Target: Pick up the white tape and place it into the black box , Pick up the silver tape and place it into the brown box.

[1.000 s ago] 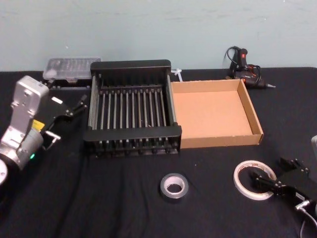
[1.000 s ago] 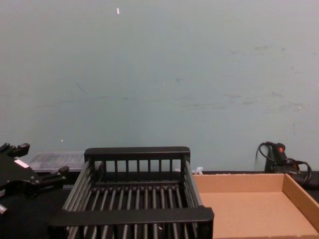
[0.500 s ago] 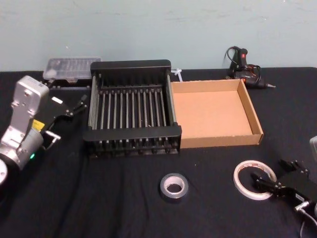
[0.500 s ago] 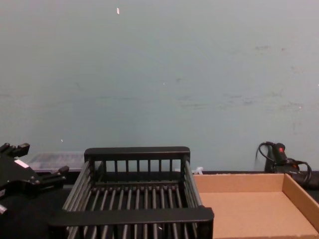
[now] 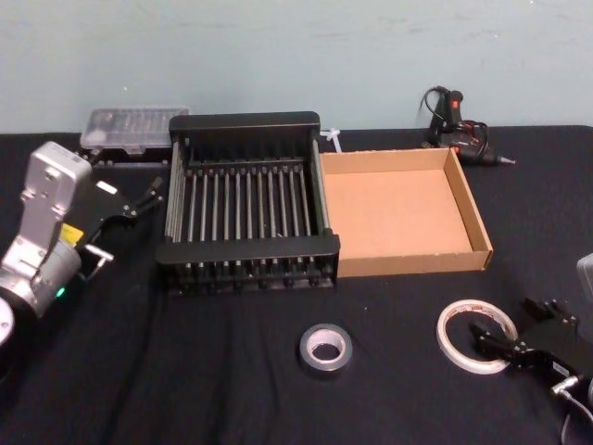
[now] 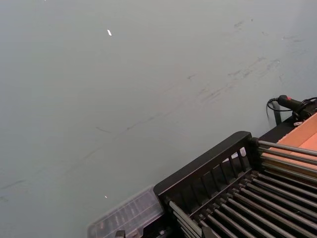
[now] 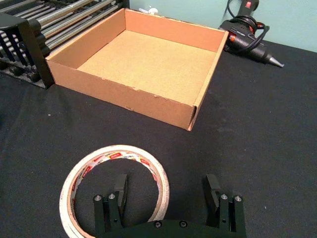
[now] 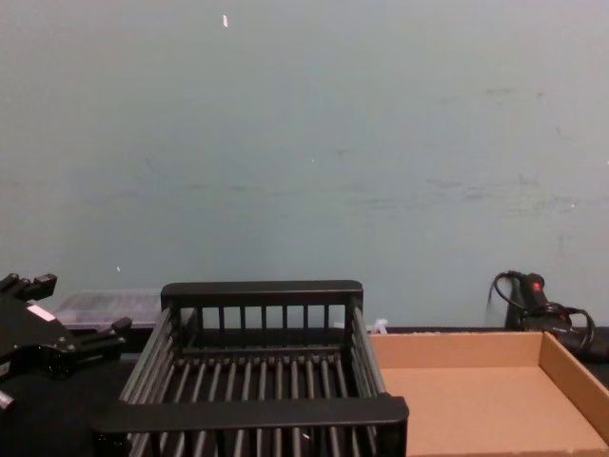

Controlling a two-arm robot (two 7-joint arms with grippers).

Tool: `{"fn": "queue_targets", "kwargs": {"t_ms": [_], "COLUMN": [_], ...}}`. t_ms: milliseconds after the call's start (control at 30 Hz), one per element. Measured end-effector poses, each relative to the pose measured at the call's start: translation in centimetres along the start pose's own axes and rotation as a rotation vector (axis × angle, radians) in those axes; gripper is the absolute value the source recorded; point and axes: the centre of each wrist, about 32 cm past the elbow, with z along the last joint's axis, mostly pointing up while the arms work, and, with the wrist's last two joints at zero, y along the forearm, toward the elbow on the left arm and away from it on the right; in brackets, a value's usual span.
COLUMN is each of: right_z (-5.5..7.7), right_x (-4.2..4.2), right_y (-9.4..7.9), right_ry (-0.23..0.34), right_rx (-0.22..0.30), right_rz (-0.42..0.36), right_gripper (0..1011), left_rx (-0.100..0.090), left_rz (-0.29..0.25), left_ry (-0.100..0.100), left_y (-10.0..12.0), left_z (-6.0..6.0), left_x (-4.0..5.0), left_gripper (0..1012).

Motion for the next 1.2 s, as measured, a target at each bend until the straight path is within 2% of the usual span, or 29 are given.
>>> {"fn": "queue_targets", "kwargs": {"t_ms": [133,400,433,533,633,767,800,933,1200], "right_z": [-0.01,-0.02,-0.02,-0.01,-0.01,0.0,0.0,0.0,0.0], "right_x": [0.0,-0.01,-0.01,-0.01,0.0,-0.01,-0.01,-0.01,-0.01], "right_y": [-0.01,-0.02,-0.02,-0.02,-0.03,-0.03,-0.03,-0.03,-0.03], "right_ry": [0.001,0.003,0.003,0.003,0.003,0.004,0.004,0.004,0.005], "right_rx": [0.0,0.001,0.001,0.001,0.001,0.002,0.002,0.003,0.003], "right_rz": [0.0,0.0,0.0,0.0,0.0,-0.001,-0.001,-0.001,-0.001], "right_gripper": [1002,843,792,733,594,512,451,309,101], "left_rx": [0.0,0.0,0.0,0.0,0.0,0.0,0.0,0.0,0.0], "left_rz": [0.0,0.0,0.0,0.0,0.0,0.0,0.0,0.0,0.0], "left_ry": [0.0,0.0,0.0,0.0,0.0,0.0,0.0,0.0,0.0], "left_y": [0.0,0.0,0.0,0.0,0.0,0.0,0.0,0.0,0.0], "left_z": [0.0,0.0,0.0,0.0,0.0,0.0,0.0,0.0,0.0], "left_x": [0.0,0.0,0.0,0.0,0.0,0.0,0.0,0.0,0.0], "left_gripper": [1001,1001,1001,1001,1001,1001,1001,1001,1001]}}
